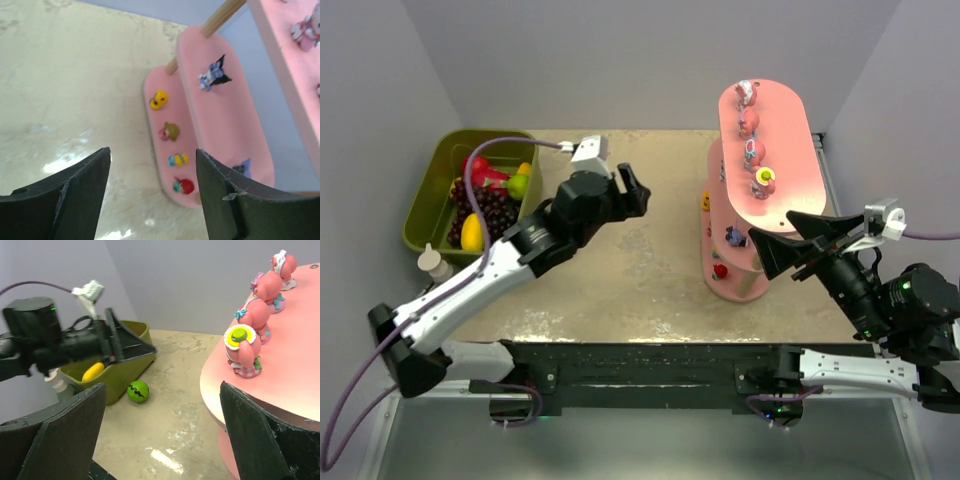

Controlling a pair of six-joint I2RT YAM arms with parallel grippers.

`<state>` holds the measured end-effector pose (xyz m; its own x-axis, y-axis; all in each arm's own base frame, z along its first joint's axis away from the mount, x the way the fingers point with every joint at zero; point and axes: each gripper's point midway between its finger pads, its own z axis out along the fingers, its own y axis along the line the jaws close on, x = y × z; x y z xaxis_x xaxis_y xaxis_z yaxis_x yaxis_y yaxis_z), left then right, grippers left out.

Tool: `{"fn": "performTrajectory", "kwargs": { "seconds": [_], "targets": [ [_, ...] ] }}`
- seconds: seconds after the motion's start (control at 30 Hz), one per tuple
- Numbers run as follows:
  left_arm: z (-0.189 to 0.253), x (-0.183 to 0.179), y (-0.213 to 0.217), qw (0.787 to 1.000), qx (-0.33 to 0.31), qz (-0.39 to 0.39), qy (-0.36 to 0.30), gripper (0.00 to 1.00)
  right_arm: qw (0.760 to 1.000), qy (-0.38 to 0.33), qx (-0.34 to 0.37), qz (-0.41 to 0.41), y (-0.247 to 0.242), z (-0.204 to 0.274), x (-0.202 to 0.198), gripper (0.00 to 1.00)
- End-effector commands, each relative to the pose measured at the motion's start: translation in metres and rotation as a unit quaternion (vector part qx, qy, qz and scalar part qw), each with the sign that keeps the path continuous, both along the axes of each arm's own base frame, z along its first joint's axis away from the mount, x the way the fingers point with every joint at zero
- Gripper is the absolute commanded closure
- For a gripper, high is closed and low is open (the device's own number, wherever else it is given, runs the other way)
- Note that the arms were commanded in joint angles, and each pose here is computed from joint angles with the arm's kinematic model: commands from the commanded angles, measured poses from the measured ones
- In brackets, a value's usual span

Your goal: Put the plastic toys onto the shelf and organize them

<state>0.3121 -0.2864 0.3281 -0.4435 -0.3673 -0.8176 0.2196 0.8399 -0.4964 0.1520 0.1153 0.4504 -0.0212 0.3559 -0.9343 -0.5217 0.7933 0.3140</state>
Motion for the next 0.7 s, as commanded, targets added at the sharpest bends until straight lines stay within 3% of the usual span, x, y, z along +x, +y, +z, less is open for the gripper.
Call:
{"fn": "performTrajectory", "kwargs": {
  "seconds": [0.0, 0.13, 0.4, 0.67],
  "targets": [
    [-0.028, -0.030, 0.066, 0.996, 0.076, 0.047, 0.007, 0.19, 0.999, 0.023, -0.023, -0.029, -0.006, -0.012, 0.006, 0.01],
    [-0.037, -0.062, 0.105, 0.996, 0.075, 0.050, -0.002, 0.01, 1.000, 0.019, -0.004, -0.002, 0.005, -0.004, 0.001, 0.01],
    [-0.047, -0.098, 0.145, 0.995, 0.093, 0.045, 0.010, 0.01, 0.999, 0.021, -0.039, -0.012, 0.022, -0.006, 0.008, 0.01],
    [-0.002, -0.103, 0.163, 0.994, 0.092, 0.051, -0.043, 0.01, 0.999, 0.027, -0.016, -0.011, 0.016, 0.001, 0.006, 0.01]
  ]
}}
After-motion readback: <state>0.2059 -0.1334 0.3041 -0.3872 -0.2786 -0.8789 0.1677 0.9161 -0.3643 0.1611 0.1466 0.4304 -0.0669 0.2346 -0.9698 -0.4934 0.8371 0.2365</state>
